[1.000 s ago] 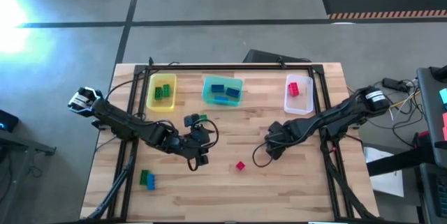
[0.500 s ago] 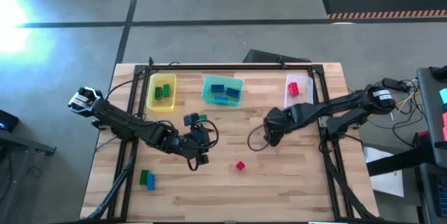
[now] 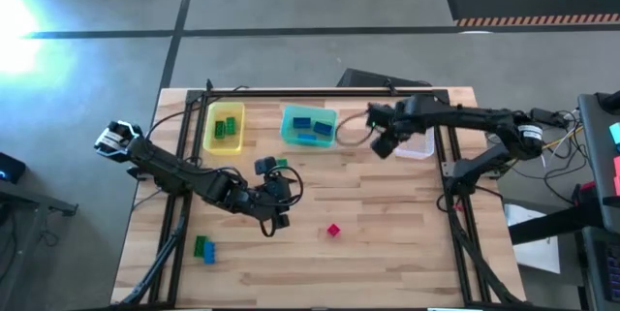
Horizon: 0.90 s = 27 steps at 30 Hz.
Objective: Sort & place blocks by color
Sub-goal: Put the red game piece into the transparent bin
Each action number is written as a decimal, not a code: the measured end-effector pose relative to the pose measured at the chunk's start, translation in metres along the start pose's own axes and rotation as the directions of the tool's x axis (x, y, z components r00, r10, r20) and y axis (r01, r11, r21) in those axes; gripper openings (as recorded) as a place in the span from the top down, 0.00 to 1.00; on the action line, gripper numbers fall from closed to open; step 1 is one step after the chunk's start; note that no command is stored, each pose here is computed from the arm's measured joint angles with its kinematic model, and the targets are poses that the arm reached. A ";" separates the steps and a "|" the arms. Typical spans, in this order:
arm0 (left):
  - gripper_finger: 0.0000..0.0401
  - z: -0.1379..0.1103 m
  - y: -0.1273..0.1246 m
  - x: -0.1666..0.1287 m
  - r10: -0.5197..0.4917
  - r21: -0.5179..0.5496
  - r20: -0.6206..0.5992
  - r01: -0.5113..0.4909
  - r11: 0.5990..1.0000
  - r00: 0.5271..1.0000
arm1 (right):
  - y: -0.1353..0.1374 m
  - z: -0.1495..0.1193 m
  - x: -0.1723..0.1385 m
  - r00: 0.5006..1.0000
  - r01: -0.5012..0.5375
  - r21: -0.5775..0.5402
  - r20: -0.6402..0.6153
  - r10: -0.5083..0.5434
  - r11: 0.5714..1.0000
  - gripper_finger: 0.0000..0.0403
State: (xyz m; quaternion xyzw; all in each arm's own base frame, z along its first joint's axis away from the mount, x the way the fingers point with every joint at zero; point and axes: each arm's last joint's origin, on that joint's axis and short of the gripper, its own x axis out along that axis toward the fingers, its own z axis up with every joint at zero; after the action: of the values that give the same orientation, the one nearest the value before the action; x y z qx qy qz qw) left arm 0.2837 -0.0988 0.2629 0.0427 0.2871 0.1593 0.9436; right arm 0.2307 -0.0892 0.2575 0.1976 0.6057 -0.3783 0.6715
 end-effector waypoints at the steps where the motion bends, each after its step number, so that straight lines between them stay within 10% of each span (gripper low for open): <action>1: 0.59 0.000 0.000 0.000 0.000 0.000 0.000 0.000 1.000 1.000 | -0.007 0.002 0.004 1.000 0.010 0.018 -0.014 -0.009 1.000 0.67; 13: 0.59 -0.005 0.000 0.002 0.003 0.007 -0.013 -0.003 1.000 1.000 | -0.068 -0.005 0.055 0.975 0.068 0.243 -0.224 -0.012 0.968 0.67; 27: 0.59 -0.005 0.000 0.002 0.003 0.011 -0.013 -0.003 1.000 1.000 | -0.070 -0.018 0.079 0.981 0.034 0.520 -0.182 0.071 0.854 0.67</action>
State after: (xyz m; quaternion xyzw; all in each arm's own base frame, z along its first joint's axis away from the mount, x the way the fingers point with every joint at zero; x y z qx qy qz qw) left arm 0.2821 -0.0983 0.2579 0.0472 0.2940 0.1595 0.9412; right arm 0.1645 -0.1416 0.1911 0.4136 0.5417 -0.5003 0.5341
